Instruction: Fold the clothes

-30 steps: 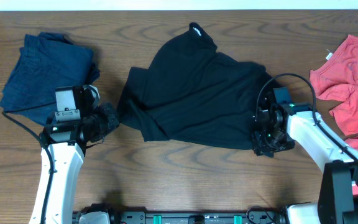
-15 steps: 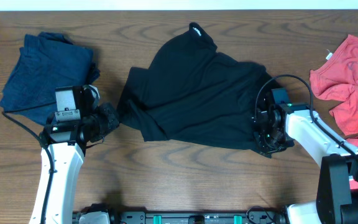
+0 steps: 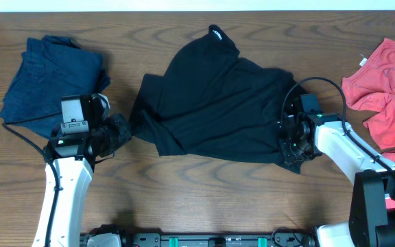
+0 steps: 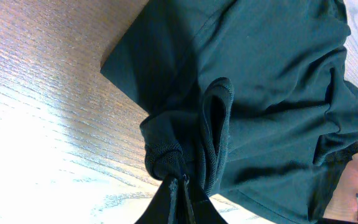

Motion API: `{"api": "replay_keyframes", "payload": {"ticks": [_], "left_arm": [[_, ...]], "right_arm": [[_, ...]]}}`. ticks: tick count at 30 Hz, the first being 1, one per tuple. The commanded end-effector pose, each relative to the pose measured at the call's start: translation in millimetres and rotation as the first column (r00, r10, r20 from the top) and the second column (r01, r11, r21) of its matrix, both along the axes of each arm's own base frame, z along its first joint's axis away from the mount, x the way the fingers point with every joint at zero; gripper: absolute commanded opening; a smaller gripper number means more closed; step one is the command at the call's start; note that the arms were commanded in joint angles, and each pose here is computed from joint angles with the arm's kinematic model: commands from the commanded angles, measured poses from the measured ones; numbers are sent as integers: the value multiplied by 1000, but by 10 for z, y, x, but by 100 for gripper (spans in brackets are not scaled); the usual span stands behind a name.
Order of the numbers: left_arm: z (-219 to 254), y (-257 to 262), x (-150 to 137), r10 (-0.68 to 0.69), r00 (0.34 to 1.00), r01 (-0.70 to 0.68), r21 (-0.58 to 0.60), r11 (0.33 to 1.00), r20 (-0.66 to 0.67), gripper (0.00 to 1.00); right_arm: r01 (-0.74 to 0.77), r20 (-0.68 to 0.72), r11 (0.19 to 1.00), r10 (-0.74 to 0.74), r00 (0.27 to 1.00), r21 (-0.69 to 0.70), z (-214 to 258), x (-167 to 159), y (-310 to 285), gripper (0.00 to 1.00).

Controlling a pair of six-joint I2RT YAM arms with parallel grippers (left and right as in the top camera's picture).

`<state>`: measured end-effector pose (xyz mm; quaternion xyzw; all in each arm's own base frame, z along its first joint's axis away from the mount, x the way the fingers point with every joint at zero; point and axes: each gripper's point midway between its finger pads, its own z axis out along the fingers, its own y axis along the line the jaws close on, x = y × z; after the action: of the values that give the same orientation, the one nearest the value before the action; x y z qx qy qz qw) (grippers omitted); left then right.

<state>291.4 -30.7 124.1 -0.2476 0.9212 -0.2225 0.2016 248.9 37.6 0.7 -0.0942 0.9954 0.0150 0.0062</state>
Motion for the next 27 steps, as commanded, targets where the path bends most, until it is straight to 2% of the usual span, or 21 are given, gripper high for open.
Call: {"api": "replay_keyframes", "payload": {"ticks": [1, 8, 13, 17, 21, 24, 27], "left_arm": [[-30, -22, -24, -11, 1000, 11, -5, 1000, -10, 6], [-31, -22, -25, -11, 1000, 11, -4, 1000, -10, 6], [-30, -25, -26, -12, 1000, 12, -6, 1000, -11, 6], [45, -144, -35, -57, 998, 58, -63, 996, 15, 6], [271, -278, -48, -135, 985, 146, -99, 984, 106, 6], [568, -307, -33, -160, 964, 180, -80, 980, 212, 6], [1039, -321, -18, -174, 911, 200, -32, 979, 373, 6]], "right_arm": [[1, -10, 1000, -1, 1000, 7, -22, -28, 41, 22], [2, -12, 1000, -2, 1000, 7, -23, -34, 39, 1], [73, -18, 997, -73, 997, -2, -10, -43, 24, 1], [156, -7, 988, -156, 988, 8, 126, 8, 36, 1], [173, 66, 978, -181, 981, 113, 503, 198, 152, 1], [166, 183, 971, -197, 963, 172, 958, 387, 171, 1], [142, 348, 966, -211, 913, 215, 1577, 532, 142, 1]]}}
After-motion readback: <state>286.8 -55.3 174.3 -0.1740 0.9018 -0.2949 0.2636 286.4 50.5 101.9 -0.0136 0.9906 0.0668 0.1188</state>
